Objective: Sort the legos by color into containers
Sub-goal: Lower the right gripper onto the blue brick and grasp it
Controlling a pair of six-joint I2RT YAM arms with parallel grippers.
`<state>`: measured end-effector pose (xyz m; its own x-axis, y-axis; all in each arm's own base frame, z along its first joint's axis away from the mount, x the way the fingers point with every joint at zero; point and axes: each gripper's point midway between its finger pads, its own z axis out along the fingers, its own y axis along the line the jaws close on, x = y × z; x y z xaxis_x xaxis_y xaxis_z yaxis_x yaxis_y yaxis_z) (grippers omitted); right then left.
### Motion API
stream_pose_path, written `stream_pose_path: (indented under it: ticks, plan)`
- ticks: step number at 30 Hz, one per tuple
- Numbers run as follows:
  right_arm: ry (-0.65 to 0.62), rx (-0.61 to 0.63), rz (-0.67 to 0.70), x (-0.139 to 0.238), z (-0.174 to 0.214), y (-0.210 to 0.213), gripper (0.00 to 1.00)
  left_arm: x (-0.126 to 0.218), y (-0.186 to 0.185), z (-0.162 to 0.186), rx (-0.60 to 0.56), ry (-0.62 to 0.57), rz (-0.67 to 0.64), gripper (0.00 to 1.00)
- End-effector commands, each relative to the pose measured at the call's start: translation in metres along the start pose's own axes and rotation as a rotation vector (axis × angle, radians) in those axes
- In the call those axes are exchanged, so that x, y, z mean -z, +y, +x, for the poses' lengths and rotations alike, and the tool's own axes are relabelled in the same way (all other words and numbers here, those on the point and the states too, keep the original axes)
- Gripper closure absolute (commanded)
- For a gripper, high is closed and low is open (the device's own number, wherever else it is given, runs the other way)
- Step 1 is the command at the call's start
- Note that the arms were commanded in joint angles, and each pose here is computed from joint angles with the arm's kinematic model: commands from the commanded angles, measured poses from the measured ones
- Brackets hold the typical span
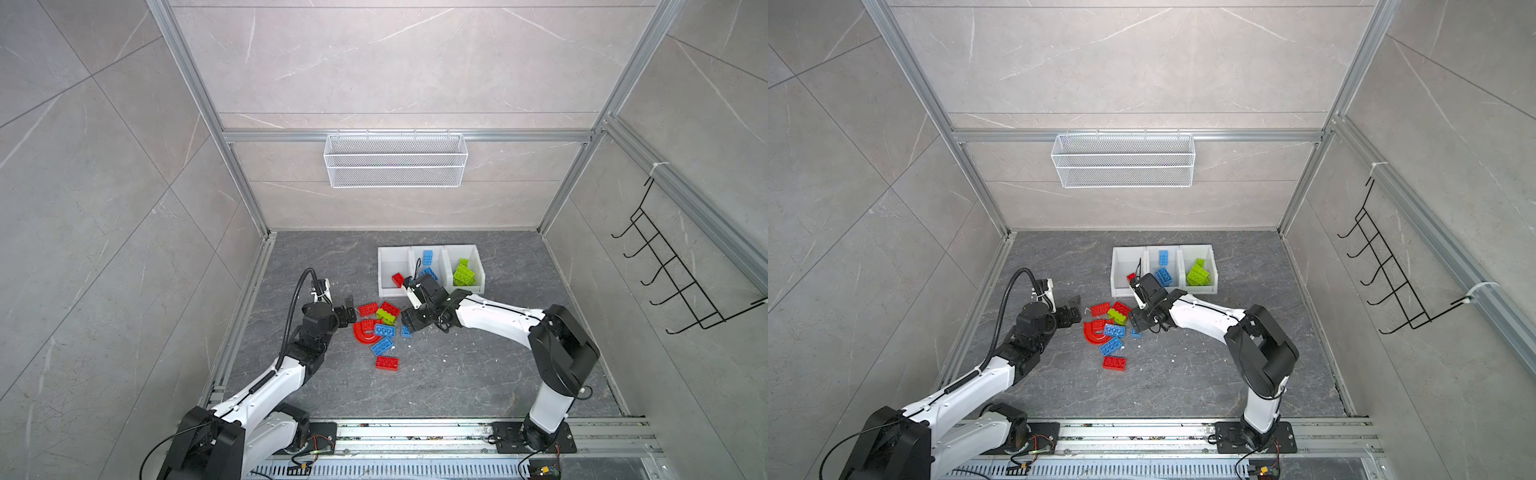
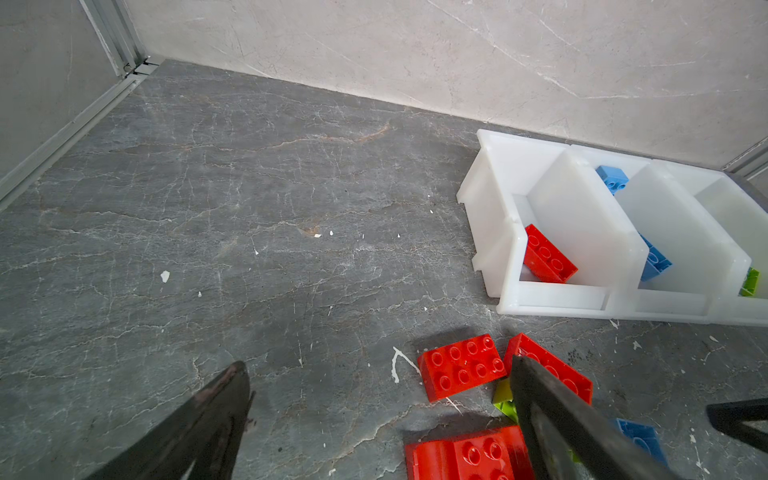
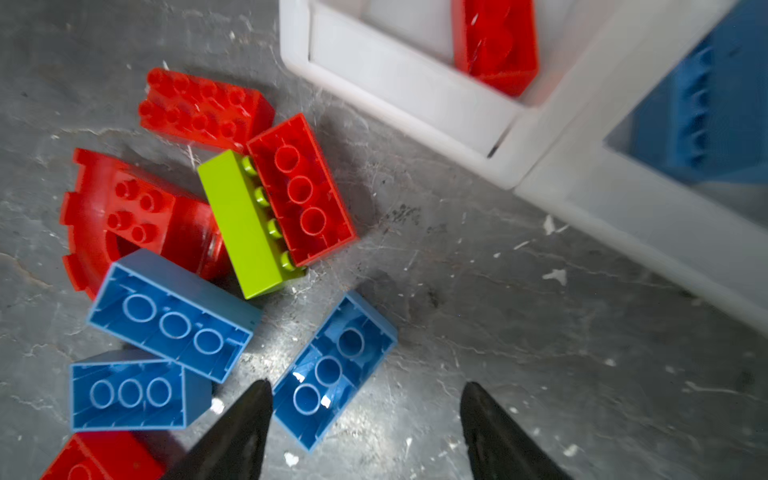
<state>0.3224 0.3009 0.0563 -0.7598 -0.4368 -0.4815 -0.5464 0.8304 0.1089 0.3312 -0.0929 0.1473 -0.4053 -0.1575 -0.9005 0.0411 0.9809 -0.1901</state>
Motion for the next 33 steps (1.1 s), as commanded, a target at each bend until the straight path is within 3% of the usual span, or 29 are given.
stream_pose_path:
  ticks: [1, 10, 13, 18, 25, 33]
  plan:
    - [0.029, -0.025, -0.047, -0.013, 0.003, 0.009, 0.25, 0.001, -0.002, -0.015, 0.019, -0.051, 0.005, 0.0]
    - [0.066, -0.023, -0.075, -0.028, 0.009, 0.015, 0.26, 0.003, -0.002, -0.016, 0.017, -0.055, 0.011, 0.0]
    - [0.066, -0.014, -0.077, -0.029, 0.009, 0.017, 0.31, 0.005, -0.001, -0.018, 0.016, -0.062, 0.007, 0.0]
    - [0.067, 0.017, -0.001, -0.024, 0.008, 0.005, 0.52, 0.005, -0.002, -0.018, 0.018, -0.061, 0.014, 0.0]
    - [0.002, 0.023, 0.037, -0.002, -0.002, -0.002, 0.71, 0.005, -0.002, -0.017, 0.018, -0.059, 0.013, 0.0]
    - [-0.041, 0.032, 0.071, 0.018, -0.009, -0.008, 0.75, 0.005, -0.003, -0.018, 0.02, -0.059, 0.018, 0.0]
